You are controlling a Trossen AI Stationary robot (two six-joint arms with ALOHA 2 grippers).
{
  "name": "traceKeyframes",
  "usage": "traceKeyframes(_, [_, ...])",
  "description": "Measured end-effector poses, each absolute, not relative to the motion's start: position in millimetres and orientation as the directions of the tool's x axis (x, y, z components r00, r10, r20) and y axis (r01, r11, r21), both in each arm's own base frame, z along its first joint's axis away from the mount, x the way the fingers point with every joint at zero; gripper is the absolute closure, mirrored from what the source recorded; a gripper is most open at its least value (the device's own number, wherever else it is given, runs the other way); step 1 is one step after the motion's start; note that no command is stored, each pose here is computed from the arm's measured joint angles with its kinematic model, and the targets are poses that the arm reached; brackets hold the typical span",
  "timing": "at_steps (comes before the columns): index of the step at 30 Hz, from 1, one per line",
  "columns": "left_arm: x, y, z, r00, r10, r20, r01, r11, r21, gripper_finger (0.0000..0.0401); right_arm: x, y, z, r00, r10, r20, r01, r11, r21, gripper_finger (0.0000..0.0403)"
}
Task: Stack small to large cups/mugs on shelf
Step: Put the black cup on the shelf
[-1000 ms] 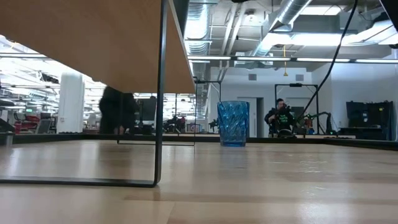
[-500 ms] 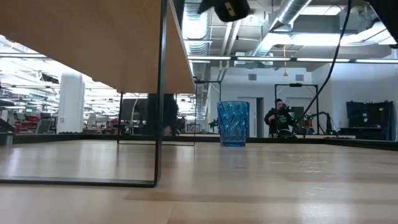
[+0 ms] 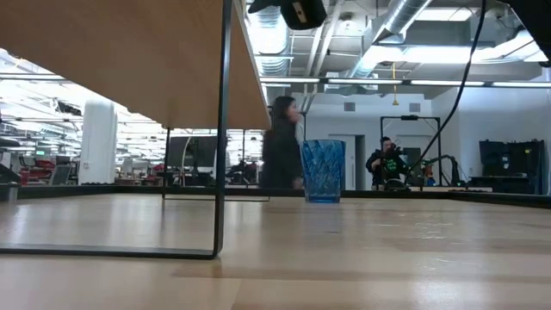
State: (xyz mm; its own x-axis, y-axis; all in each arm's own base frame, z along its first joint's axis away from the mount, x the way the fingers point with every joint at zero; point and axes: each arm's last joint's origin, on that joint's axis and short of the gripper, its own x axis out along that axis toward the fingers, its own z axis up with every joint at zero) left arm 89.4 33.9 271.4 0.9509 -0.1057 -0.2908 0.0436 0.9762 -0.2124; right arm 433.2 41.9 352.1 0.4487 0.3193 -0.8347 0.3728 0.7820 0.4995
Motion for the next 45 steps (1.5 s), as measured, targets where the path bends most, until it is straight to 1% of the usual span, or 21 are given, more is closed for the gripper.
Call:
traceKeyframes(11, [89,34,271,0.951,-0.107,-0.292,0.044,0.976,-0.213,0.0401,444,38,340,0.445,0.355,-0.822,0.341,0.782,0.522,0.0255])
traceKeyframes(24, [89,34,271,0.951,-0.107,-0.292,0.044,0.976,-0.213,0.0401,444,38,342,0.450,0.363,-0.816,0.324,0.785,0.527,0.0260])
traceKeyframes(29, [89,34,271,0.951,-0.107,-0.292,0.044,0.976,-0.213,0.0401,442,40,341,0.431,0.361,-0.827,0.334,0.788,0.517,0.0261])
traceKeyframes(36, [89,34,271,0.950,-0.107,-0.292,0.044,0.976,-0.213,0.0401,443,45,341,0.461,0.280,-0.842,0.289,0.850,0.441,0.0260])
traceKeyframes(45, [89,34,271,0.951,-0.107,-0.292,0.044,0.976,-0.214,0.0401,443,45,341,0.468,0.245,-0.849,0.212,0.902,0.376,0.0266])
